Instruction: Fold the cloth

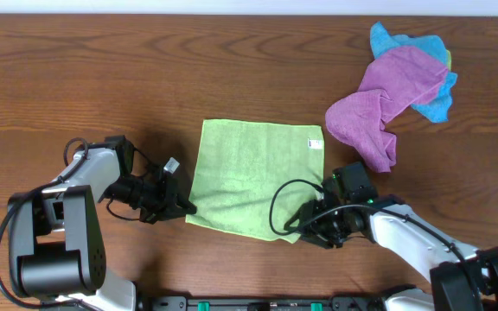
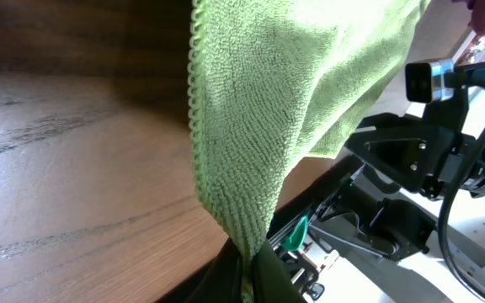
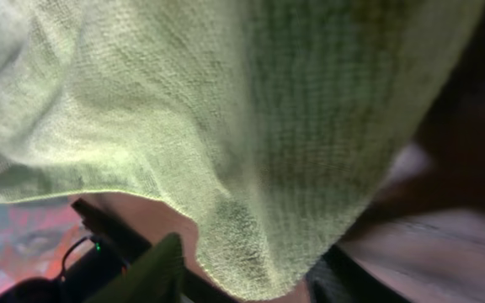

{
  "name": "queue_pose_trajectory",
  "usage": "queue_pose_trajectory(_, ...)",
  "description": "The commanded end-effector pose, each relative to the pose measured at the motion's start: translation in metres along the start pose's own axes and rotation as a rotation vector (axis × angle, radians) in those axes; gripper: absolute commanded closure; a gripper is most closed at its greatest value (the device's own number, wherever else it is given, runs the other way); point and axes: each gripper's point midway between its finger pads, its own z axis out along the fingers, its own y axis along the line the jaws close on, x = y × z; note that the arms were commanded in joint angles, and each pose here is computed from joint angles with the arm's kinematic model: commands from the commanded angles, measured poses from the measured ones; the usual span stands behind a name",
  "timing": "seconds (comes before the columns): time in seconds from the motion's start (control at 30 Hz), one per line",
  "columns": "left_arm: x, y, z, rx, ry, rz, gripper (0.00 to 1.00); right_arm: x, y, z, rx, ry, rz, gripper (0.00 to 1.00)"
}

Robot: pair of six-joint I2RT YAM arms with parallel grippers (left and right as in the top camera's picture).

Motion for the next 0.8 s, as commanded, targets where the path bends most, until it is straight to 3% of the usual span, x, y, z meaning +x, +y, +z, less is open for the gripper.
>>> queue_pose_trajectory(0.0,0.001,-0.003,0.0,0.021,0.002,0.011,0.94,0.0,-0.053,0.008,0.221,-0.063,0.075,0.71)
queue_pose_trajectory(0.07,0.001,-0.003,0.0,0.021,0.002,0.011,0.94,-0.004,-0.059,0.007,0.253,-0.09,0.074,0.9)
queue_pose_trajectory(0.13,0.001,-0.004,0.0,0.027,0.002,0.01,0.94,-0.007,-0.06,0.005,0.266,-0.108,0.067,0.99)
queue_pose_trajectory(0.47,-0.001,-0.011,-0.004,0.072,-0.019,0.007,0.94,-0.022,-0.014,-0.031,0.163,-0.261,-0.106,0.99)
queue_pose_trajectory(0.77,-0.017,-0.05,-0.024,0.205,-0.147,0.067,0.94,-0.038,0.014,-0.053,0.108,-0.375,-0.17,0.99)
